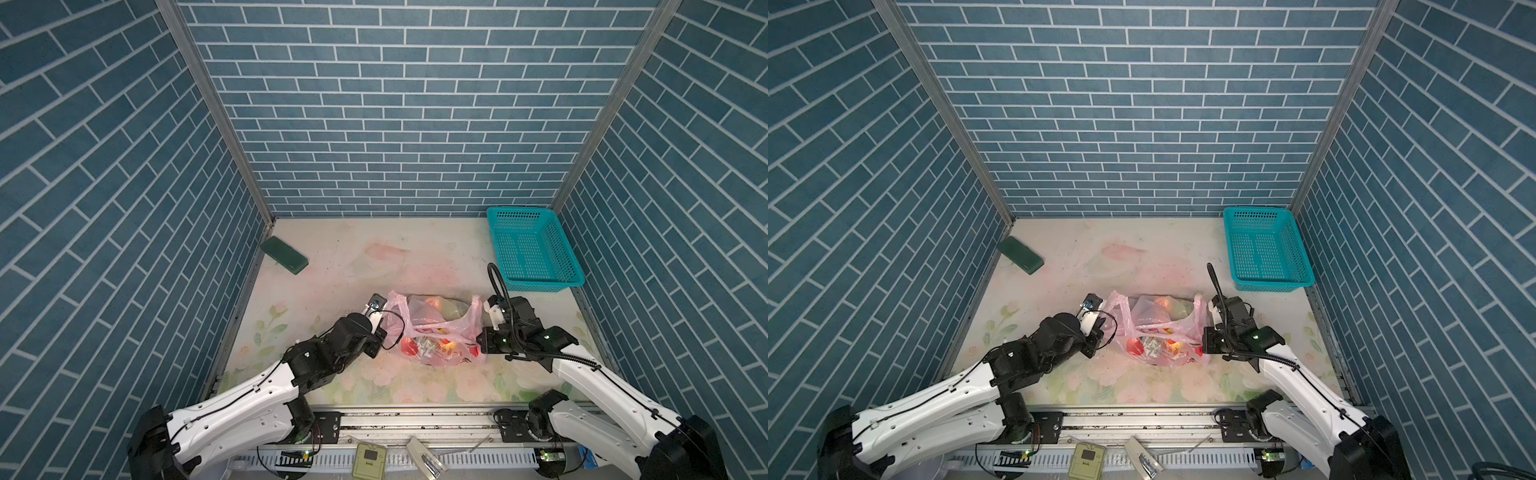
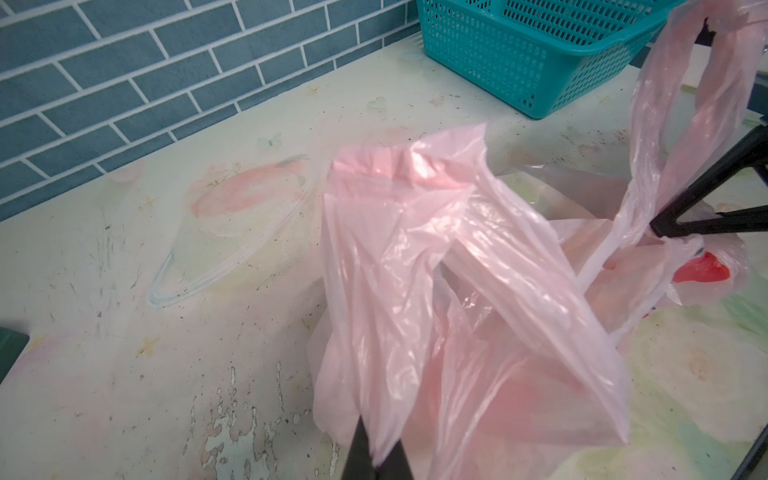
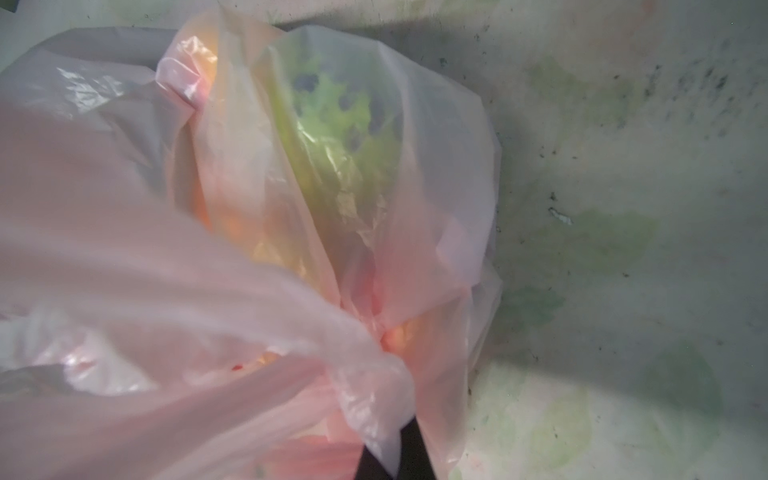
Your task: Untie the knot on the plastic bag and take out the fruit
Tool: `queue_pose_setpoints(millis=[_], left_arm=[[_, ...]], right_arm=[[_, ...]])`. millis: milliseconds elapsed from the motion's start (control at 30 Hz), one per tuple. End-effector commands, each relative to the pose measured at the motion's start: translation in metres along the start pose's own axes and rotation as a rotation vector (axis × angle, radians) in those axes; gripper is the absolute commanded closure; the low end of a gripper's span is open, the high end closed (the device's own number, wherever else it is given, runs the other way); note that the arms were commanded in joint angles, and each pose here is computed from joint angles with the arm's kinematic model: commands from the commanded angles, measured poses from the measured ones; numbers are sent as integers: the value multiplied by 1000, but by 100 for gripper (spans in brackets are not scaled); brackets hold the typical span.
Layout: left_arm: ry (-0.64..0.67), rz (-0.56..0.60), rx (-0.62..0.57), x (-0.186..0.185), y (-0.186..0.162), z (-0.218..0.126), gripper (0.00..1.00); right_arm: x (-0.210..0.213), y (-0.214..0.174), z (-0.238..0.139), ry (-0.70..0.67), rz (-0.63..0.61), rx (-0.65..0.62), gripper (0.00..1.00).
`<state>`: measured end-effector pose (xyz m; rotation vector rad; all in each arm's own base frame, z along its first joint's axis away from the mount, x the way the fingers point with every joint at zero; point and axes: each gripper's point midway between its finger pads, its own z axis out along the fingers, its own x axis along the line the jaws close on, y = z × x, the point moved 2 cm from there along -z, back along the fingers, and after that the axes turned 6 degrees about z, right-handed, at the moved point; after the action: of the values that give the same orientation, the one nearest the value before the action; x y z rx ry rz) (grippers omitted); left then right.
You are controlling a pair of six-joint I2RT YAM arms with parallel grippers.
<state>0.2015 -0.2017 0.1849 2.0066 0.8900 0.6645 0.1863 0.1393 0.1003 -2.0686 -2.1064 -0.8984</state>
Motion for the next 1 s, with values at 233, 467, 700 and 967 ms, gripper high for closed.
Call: queue_pose_setpoints(millis=[233, 467, 700, 967], left_arm=[[-8, 50, -171, 3, 77, -26, 100], [-57, 75, -230, -2, 99, -38, 100], [-88, 98, -268, -5, 111, -49, 100], [-68, 90, -296, -1, 114, -52, 100]], right_arm=[[72, 77, -114, 36, -261, -147, 30], [126, 120, -139, 94, -538, -195, 11], [173, 136, -110, 153, -826, -144, 5], [178, 92, -64, 285, -957, 122, 4]])
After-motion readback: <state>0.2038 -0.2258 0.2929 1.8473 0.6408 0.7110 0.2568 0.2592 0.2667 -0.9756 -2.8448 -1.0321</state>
